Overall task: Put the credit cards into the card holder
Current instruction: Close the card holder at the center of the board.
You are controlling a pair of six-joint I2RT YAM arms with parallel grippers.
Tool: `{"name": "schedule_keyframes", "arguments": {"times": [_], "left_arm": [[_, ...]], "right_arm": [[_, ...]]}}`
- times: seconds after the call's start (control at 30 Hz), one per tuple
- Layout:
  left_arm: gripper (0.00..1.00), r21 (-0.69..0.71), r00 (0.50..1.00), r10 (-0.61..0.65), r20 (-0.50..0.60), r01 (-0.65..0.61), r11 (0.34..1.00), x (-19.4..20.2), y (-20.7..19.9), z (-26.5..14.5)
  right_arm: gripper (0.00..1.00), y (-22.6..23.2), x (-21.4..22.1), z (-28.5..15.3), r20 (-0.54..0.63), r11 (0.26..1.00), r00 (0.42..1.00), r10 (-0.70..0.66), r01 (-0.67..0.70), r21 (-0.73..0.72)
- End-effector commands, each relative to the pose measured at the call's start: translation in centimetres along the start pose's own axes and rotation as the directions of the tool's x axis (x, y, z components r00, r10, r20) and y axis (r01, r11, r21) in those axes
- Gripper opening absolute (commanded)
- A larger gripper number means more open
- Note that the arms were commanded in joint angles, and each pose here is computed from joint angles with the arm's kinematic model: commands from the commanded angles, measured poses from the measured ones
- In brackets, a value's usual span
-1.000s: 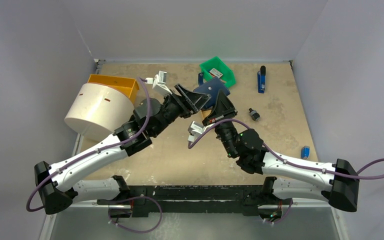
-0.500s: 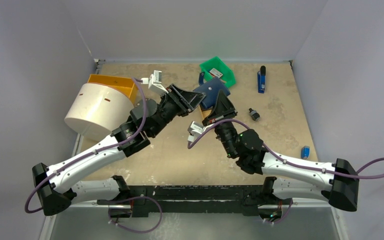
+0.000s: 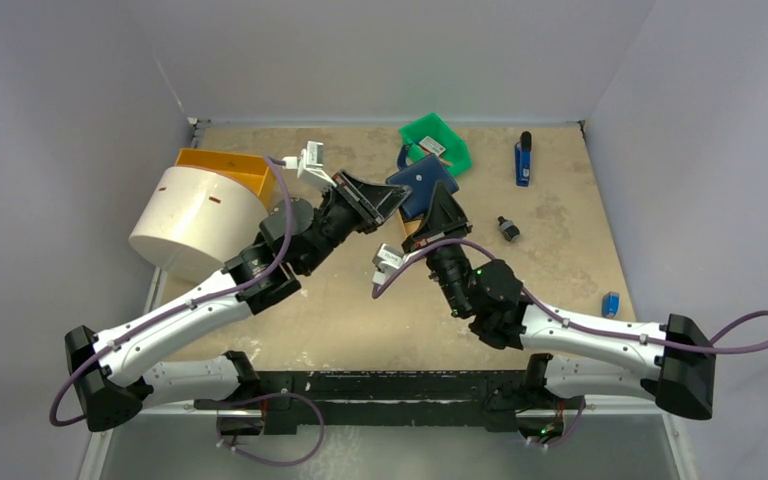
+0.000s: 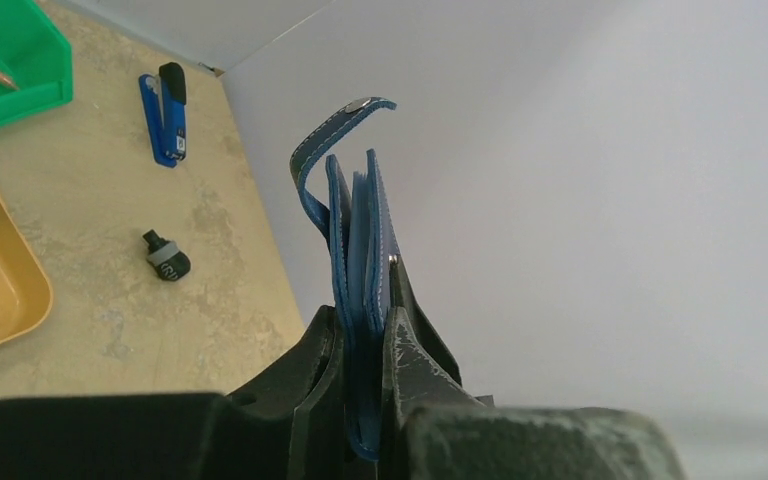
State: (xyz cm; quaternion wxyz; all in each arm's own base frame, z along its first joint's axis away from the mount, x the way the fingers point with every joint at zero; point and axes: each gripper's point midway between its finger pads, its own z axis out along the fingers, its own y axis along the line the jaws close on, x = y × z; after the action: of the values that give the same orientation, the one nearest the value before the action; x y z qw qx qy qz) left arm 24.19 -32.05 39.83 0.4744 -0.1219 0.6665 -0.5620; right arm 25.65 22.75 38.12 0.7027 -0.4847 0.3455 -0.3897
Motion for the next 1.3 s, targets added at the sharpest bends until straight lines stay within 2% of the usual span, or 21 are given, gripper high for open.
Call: {"name": "schedule_keyframes", "arguments": {"times": [0.0,0.03,0.1,0.13,0.17,0.2,0.27,0.33,0.4,0.5,0.57,0.63,0.73,0.8,0.87,1.0,1.13,1.27], "left_arm": [[0.00,0.027,1.000,0.015,0.011,-0.015,1.000,-0.4,-0.7,-0.4],[0.00,0.010,1.000,0.016,0.026,-0.016,1.000,-0.7,-0.4,-0.5],[0.00,-0.033,0.997,0.025,0.074,-0.023,0.999,-1.8,0.5,-0.9],[0.00,-0.052,0.994,0.030,0.106,-0.025,0.998,-2.5,0.8,-1.2],[0.00,-0.072,0.989,0.040,0.139,-0.031,0.997,-3.3,1.0,-1.4],[0.00,-0.095,0.984,0.055,0.171,-0.039,0.995,-4.2,1.3,-1.7],[0.00,-0.153,0.968,0.095,0.232,-0.060,0.986,-6.2,2.0,-2.6],[0.00,-0.222,0.948,0.164,0.274,-0.103,0.969,-8.3,2.6,-3.8],[0.00,-0.284,0.922,0.266,0.280,-0.185,0.941,-10.0,2.7,-5.5],[0.00,-0.314,0.882,0.428,0.199,-0.356,0.880,-10.6,2.6,-7.7],[0.00,-0.243,0.827,0.558,0.070,-0.528,0.814,-9.3,2.1,-8.8],[0.00,-0.095,0.759,0.649,-0.057,-0.651,0.753,-6.8,1.5,-9.9],[0.00,0.108,0.651,0.732,-0.198,-0.728,0.677,-3.4,1.4,-12.0],[0.00,0.228,0.597,0.760,-0.256,-0.727,0.648,-1.5,1.1,-13.4],[0.00,0.349,0.539,0.788,-0.298,-0.706,0.616,0.5,1.0,-14.5],[0.00,0.497,0.457,0.833,-0.311,-0.670,0.552,2.7,0.8,-15.5],[0.00,0.613,0.447,0.863,-0.235,-0.620,0.489,4.2,-0.4,-15.8],[0.00,0.662,0.438,0.880,-0.183,-0.607,0.440,4.7,-1.3,-14.9]], "right_arm": [[0.00,-3.1,0.0,-0.2,-0.009,0.993,0.997,0.078,-0.076,0.094],[0.11,-2.9,0.1,-0.2,-0.024,0.993,0.996,0.088,-0.086,0.081],[0.50,-2.5,0.1,-0.3,-0.049,0.988,0.988,0.148,-0.146,0.041],[0.66,-1.6,-0.1,-0.4,-0.060,0.987,0.985,0.160,-0.162,-0.020],[0.88,-0.9,-0.5,-0.5,-0.058,0.977,0.980,0.191,-0.195,-0.080],[0.98,-0.9,-0.8,-0.5,-0.058,0.963,0.971,0.232,-0.238,-0.126],[0.99,-0.1,-1.4,-0.9,-0.078,0.917,0.942,0.326,-0.336,-0.217],[0.99,0.3,-2.1,-1.2,-0.126,0.827,0.876,0.466,-0.482,-0.290],[0.99,0.7,-4.1,-2.3,-0.177,0.649,0.749,0.638,-0.647,-0.401],[0.99,-0.1,-4.7,-2.4,-0.253,0.341,0.495,0.831,-0.814,-0.470],[0.99,-0.6,-4.5,-2.4,-0.287,0.152,0.333,0.898,-0.847,-0.509],[0.99,-1.1,-4.3,-2.7,-0.322,-0.004,0.210,0.923,-0.833,-0.554],[0.99,-2.2,-5.7,-4.1,-0.363,-0.180,0.087,0.928,-0.748,-0.639],[0.99,-2.8,-6.9,-5.3,-0.391,-0.248,0.059,0.918,-0.684,-0.686],[0.98,-3.1,-7.9,-6.9,-0.428,-0.308,0.054,0.902,-0.614,-0.726],[0.98,-3.0,-8.8,-9.8,-0.474,-0.382,0.042,0.880,-0.531,-0.756],[0.97,-1.6,-8.9,-11.4,-0.521,-0.433,0.039,0.853,-0.505,-0.747],[0.94,-0.2,-8.9,-12.6,-0.553,-0.464,0.056,0.831,-0.477,-0.746]]}}
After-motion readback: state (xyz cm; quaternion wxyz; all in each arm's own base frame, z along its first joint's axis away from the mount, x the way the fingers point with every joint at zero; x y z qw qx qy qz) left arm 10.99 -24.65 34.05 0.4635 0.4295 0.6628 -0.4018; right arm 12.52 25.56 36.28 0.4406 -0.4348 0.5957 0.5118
